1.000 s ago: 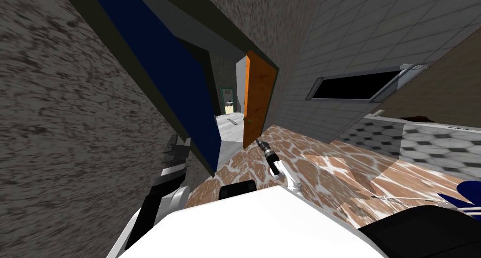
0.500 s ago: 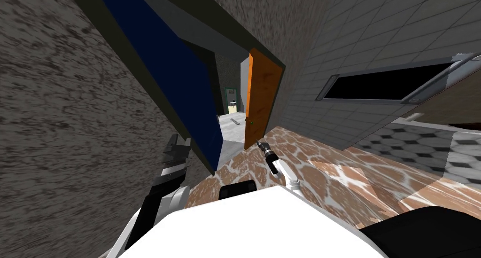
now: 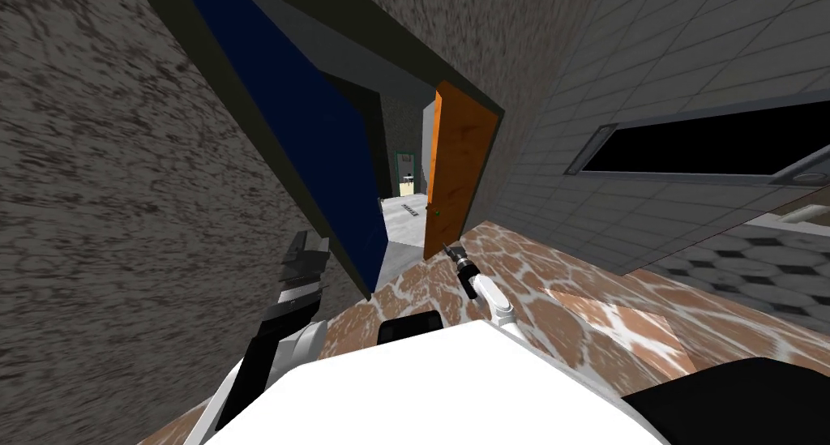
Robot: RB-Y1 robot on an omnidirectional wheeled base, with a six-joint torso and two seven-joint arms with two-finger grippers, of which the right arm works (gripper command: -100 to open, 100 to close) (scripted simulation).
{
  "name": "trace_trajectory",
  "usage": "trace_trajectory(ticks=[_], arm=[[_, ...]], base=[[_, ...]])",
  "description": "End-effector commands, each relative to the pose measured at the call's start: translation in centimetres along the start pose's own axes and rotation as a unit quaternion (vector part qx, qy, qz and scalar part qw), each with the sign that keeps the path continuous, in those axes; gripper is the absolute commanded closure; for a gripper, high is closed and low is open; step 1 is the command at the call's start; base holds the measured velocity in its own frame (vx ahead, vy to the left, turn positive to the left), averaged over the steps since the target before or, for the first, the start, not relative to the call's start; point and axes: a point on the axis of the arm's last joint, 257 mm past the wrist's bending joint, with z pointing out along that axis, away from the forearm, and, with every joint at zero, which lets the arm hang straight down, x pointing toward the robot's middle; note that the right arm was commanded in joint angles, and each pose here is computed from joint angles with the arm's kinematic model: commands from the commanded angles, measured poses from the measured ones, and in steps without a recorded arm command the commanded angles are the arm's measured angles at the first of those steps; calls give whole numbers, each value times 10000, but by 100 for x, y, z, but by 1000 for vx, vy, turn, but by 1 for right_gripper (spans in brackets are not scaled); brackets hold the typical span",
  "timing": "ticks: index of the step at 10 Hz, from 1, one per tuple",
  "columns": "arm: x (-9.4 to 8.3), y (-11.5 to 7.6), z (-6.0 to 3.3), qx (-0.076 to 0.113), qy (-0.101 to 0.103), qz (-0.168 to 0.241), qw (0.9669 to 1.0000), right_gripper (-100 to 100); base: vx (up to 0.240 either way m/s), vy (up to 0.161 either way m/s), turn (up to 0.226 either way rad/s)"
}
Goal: Push the door open
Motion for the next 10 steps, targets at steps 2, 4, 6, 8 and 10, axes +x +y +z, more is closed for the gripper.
trace_trajectory(ticks=[2, 4, 6, 8, 10], arm=[[119, -112, 42, 132, 126, -517, 9985, -100], [161, -165, 59, 193, 176, -831, 9962, -100], [235, -274, 91, 311, 268, -1294, 9907, -100], [264, -328, 106, 365, 306, -1596, 9860, -100], [291, -382, 121, 418, 342, -1830, 9816, -100]], base=[[27, -77, 147], [22, -103, 151], [14, -87, 147], [8, -80, 115], [23, -98, 142]])
